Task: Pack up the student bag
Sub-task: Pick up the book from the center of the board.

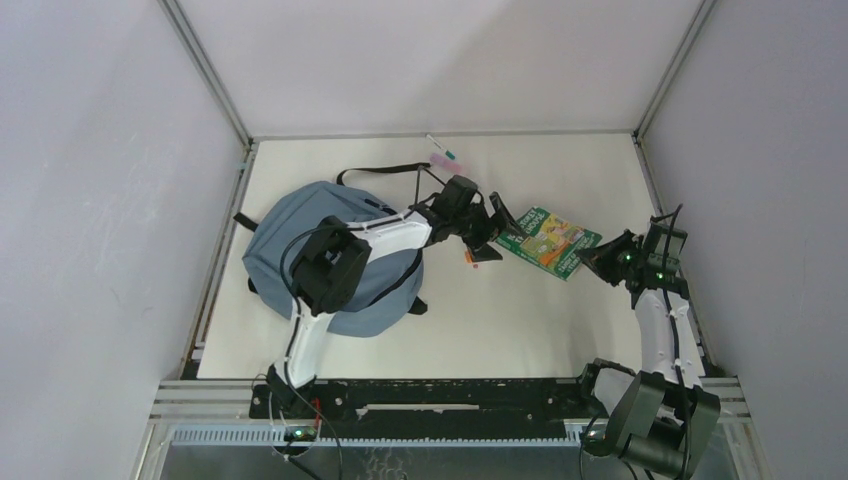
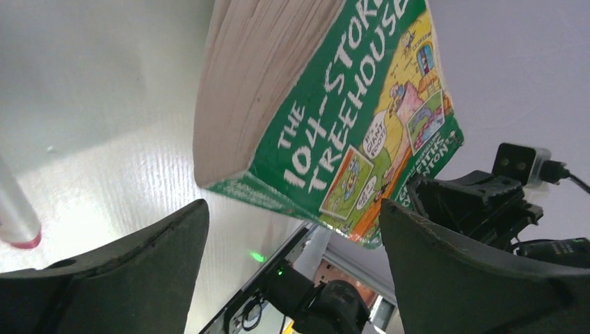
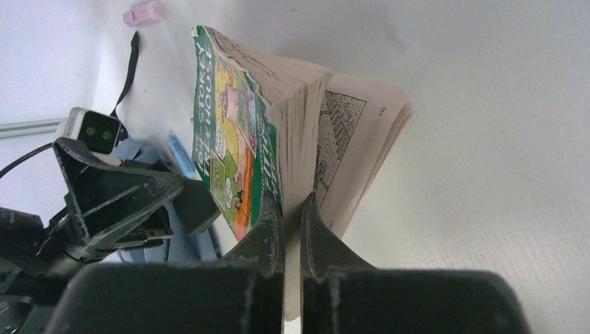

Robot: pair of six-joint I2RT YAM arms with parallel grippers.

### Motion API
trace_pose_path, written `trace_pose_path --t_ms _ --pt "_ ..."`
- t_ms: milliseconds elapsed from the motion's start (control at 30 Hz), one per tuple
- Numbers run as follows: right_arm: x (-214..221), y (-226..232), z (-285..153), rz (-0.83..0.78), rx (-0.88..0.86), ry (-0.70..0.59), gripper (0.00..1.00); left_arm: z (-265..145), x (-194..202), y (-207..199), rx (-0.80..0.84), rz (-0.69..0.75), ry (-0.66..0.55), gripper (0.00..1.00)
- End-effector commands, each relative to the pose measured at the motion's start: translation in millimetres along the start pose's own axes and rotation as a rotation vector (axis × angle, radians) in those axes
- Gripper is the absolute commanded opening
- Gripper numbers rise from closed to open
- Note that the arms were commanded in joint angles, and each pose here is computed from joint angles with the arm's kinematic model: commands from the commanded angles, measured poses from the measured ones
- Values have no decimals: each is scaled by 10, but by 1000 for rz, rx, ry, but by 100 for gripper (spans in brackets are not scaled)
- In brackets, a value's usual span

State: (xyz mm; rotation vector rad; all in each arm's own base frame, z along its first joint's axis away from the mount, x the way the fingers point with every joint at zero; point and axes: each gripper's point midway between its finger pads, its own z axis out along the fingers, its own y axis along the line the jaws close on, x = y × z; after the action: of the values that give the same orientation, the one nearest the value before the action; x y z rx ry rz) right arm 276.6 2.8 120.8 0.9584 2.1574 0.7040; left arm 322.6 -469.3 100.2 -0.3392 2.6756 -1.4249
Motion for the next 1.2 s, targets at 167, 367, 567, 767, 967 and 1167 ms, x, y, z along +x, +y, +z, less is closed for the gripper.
trace_pose_path --t_ms 167,367,567,767,967,1167 --pt "-64 283 -94 3 -119 -10 0 247 -210 -348 121 0 -30 81" --pt "-20 233 -102 -13 -103 3 0 203 -329 -438 137 4 -67 50" --pt "72 205 -79 3 -129 59 60 -142 -425 -699 214 42 -123 1" --pt "81 245 -134 75 -166 70 100 -685 -561 -1096 383 79 -182 0" --pt "152 487 -207 194 -328 131 100 -1216 -703 -1416 543 86 -240 0" --pt "143 689 -248 273 -462 167 100 -1431 -711 -1603 618 107 -249 0"
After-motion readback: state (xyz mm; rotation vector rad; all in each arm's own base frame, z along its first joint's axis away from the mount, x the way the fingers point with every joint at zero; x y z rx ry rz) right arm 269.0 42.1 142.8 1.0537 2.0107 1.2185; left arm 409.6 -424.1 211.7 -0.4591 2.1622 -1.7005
